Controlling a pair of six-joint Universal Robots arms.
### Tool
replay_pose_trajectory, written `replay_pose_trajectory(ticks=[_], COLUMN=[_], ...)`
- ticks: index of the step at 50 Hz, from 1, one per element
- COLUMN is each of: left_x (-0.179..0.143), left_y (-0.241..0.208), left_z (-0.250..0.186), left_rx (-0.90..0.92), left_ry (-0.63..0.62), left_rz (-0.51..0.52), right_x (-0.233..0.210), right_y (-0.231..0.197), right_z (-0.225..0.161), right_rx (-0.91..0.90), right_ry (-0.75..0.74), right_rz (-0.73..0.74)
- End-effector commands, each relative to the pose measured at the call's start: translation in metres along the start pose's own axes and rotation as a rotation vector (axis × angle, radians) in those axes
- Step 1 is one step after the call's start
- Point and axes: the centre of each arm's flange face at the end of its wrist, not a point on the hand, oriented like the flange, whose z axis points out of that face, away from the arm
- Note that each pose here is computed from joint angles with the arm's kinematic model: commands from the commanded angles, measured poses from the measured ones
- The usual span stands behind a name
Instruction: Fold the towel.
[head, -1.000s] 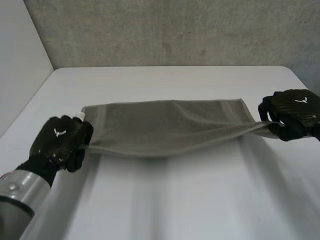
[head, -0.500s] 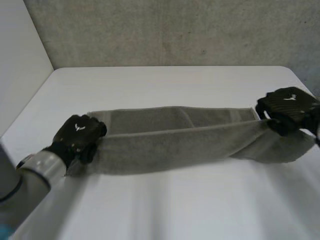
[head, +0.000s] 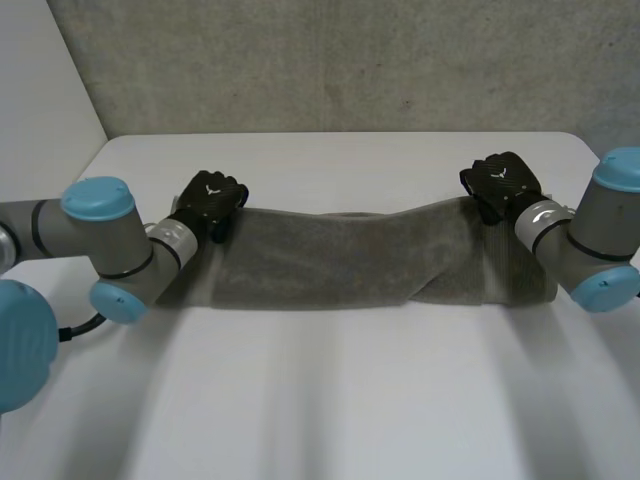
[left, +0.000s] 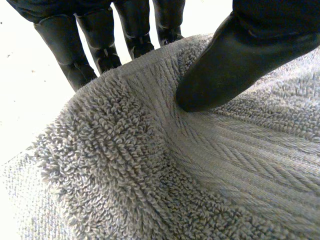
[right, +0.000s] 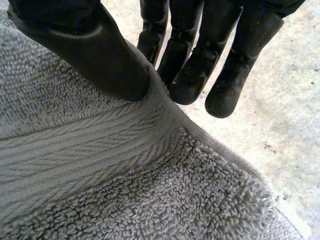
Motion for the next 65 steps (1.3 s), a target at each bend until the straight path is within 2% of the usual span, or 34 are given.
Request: replay_pose_trajectory(ticks=[1, 14, 25, 28, 32, 35, 38, 39, 42, 46, 51, 57, 65], left_x=[-0.003, -0.014, 0.001, -0.003, -0.013, -0.016, -0.017, -0.017, -0.012, 0.001, 0.010, 0.017, 0.018], left_y=[0.008, 0.008, -0.002, -0.018, -0.046, -0.054, -0.071, -0.071, -0.071, -0.068, -0.066, -0.058, -0.056], left_z=[0.010, 0.024, 0.018, 0.010, -0.016, -0.027, -0.062, -0.062, -0.087, -0.115, -0.134, -0.143, -0.142], left_rx=[0.007, 0.035, 0.019, 0.021, 0.015, 0.010, -0.015, -0.016, -0.048, -0.083, -0.095, -0.092, 0.021], left_ry=[-0.029, -0.103, -0.084, -0.093, -0.120, -0.128, -0.143, -0.143, -0.138, -0.124, -0.121, -0.122, -0.161], left_rz=[0.006, 0.024, 0.019, 0.020, 0.013, 0.009, -0.027, -0.027, -0.093, -0.209, -0.292, -0.313, -0.271], right_x=[-0.004, -0.006, -0.013, -0.011, 0.005, 0.009, 0.008, 0.008, 0.001, -0.002, -0.003, 0.000, 0.006], right_y=[0.013, 0.023, 0.016, 0.002, -0.044, -0.054, -0.062, -0.062, -0.065, -0.044, -0.021, -0.001, 0.035], right_z=[0.017, 0.033, 0.033, 0.024, -0.003, -0.025, -0.047, -0.047, -0.069, -0.089, -0.101, -0.102, -0.092], right_rx=[0.016, 0.030, 0.027, 0.015, 0.042, 0.023, -0.006, -0.006, -0.061, -0.197, -0.293, -0.327, -0.359], right_ry=[0.020, 0.046, 0.043, 0.053, 0.094, 0.095, 0.084, 0.084, 0.051, 0.016, -0.010, -0.002, 0.013], right_rz=[-0.012, -0.023, -0.020, -0.019, -0.021, 0.003, 0.040, 0.041, 0.080, 0.138, 0.177, 0.205, 0.222])
